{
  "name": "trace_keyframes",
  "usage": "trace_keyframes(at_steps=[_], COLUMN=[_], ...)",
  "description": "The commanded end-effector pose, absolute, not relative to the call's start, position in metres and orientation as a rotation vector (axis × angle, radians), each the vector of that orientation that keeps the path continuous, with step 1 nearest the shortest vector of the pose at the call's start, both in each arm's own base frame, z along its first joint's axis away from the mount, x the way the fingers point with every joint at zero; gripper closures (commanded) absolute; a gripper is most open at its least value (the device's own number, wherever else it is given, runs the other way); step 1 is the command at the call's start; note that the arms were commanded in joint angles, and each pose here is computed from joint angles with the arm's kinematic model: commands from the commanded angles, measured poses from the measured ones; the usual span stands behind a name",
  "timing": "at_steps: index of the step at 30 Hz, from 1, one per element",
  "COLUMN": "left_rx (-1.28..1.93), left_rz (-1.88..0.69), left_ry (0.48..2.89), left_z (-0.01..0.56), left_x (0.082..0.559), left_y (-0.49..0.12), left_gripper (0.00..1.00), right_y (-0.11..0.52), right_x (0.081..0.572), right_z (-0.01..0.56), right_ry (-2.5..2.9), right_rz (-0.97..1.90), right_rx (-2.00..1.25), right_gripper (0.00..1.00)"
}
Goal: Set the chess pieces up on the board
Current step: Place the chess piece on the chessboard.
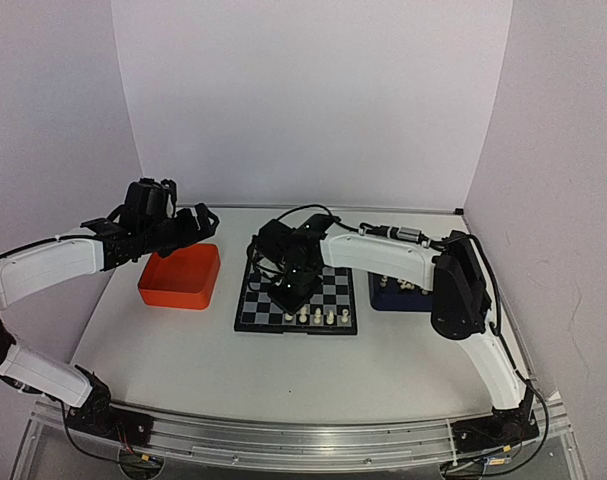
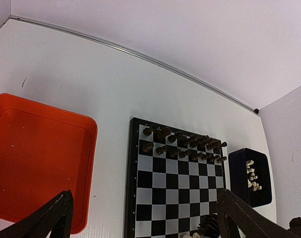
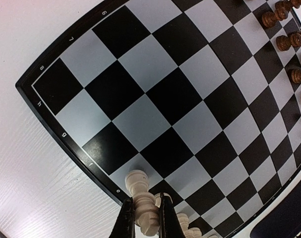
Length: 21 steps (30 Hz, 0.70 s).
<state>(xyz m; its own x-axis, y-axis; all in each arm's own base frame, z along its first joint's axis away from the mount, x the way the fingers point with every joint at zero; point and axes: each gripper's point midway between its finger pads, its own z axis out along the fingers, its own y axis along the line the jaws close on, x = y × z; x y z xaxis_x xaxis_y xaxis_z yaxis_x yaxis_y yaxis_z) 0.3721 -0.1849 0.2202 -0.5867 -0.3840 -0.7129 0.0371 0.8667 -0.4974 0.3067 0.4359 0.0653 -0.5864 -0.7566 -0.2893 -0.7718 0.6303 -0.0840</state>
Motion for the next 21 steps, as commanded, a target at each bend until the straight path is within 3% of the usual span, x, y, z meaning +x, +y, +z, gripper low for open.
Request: trace_keyframes(at_steps=[1, 21], left_rx=[-0.249, -0.246], left_rz=[-0.573, -0.567], left_ry=[2.095, 2.093], left_z=[0.2294, 0.2296], left_x=[0.3731, 0.3738], left_y=[-0.1795, -0.1791], left_gripper=[0.00, 0.00], right_y=[0.4390, 0.4379], right_x=[0.3107, 0.3086], right_z=[0.0691, 0.0598], right_ry=[2.535, 2.550], right_rz=[0.054, 0.040], right_rx=[-1.237, -1.251], right_gripper=[1.00, 1.00])
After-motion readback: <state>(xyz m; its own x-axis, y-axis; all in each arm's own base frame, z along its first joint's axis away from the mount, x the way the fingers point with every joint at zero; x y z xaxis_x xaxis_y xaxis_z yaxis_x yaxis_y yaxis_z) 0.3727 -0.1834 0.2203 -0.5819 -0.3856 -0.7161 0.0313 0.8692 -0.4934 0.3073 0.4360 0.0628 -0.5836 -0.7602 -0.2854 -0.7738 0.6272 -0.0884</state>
